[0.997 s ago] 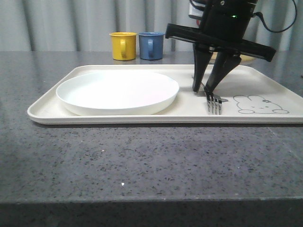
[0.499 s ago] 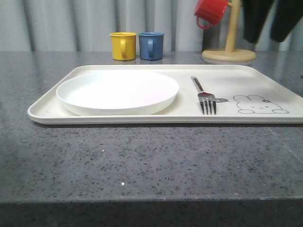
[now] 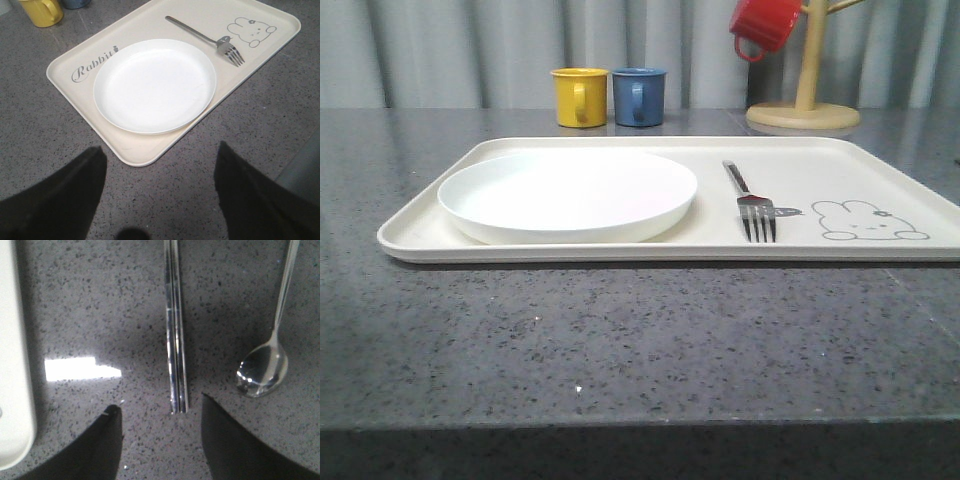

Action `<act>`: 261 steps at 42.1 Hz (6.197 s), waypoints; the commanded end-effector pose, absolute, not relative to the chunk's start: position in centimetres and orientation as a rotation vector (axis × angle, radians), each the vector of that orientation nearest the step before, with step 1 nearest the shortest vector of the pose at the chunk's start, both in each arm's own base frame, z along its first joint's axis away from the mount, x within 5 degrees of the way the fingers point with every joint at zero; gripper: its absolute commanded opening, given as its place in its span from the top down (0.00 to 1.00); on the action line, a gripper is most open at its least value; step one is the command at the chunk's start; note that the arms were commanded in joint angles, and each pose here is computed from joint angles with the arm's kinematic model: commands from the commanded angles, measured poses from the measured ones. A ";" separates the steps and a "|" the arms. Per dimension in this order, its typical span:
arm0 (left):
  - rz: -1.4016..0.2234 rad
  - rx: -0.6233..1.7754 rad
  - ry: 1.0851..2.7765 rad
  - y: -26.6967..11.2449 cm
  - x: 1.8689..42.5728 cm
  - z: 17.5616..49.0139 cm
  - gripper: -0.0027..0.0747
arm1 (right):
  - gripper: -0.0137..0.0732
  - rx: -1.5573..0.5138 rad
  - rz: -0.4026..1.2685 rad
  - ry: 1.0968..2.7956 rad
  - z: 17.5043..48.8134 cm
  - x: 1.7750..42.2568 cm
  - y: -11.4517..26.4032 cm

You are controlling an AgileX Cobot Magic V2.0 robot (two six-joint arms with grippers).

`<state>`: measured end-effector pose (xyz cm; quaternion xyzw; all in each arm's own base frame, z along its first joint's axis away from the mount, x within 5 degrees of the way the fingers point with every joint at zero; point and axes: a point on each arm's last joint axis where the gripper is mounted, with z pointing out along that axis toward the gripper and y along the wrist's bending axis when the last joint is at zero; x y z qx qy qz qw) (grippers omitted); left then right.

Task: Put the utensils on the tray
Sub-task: 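Grasp the silver chopsticks with the right gripper, then lower the chopsticks onto the tray beside the fork and release, then grasp the silver spoon with the right gripper, then lower the spoon onto the tray beside the chopsticks and release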

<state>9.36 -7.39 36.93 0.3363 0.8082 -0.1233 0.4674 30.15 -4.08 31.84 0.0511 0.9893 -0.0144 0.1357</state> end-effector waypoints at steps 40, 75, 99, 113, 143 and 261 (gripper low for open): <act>-0.342 0.787 1.899 -7.7 9.5 38.3 0.37 | 0.65 0.120 -0.068 2.919 27.1 34.0 -5.4; -0.342 0.787 1.899 -7.7 9.5 38.3 0.37 | 0.85 0.027 0.482 2.985 30.1 34.1 9.4; -0.342 0.787 1.899 -7.7 9.5 38.3 0.37 | 0.44 0.045 0.471 2.956 30.2 34.3 10.2; -0.342 0.787 1.899 -7.7 9.5 38.3 0.37 | 0.45 -0.117 0.011 2.725 37.2 30.6 5.0; -0.342 0.787 1.899 -7.7 9.5 38.3 0.37 | 0.45 0.497 -0.116 2.759 32.5 33.3 -11.2; -0.342 0.787 1.899 -7.7 9.5 38.3 0.37 | 0.33 -0.011 0.442 2.717 31.6 33.3 5.9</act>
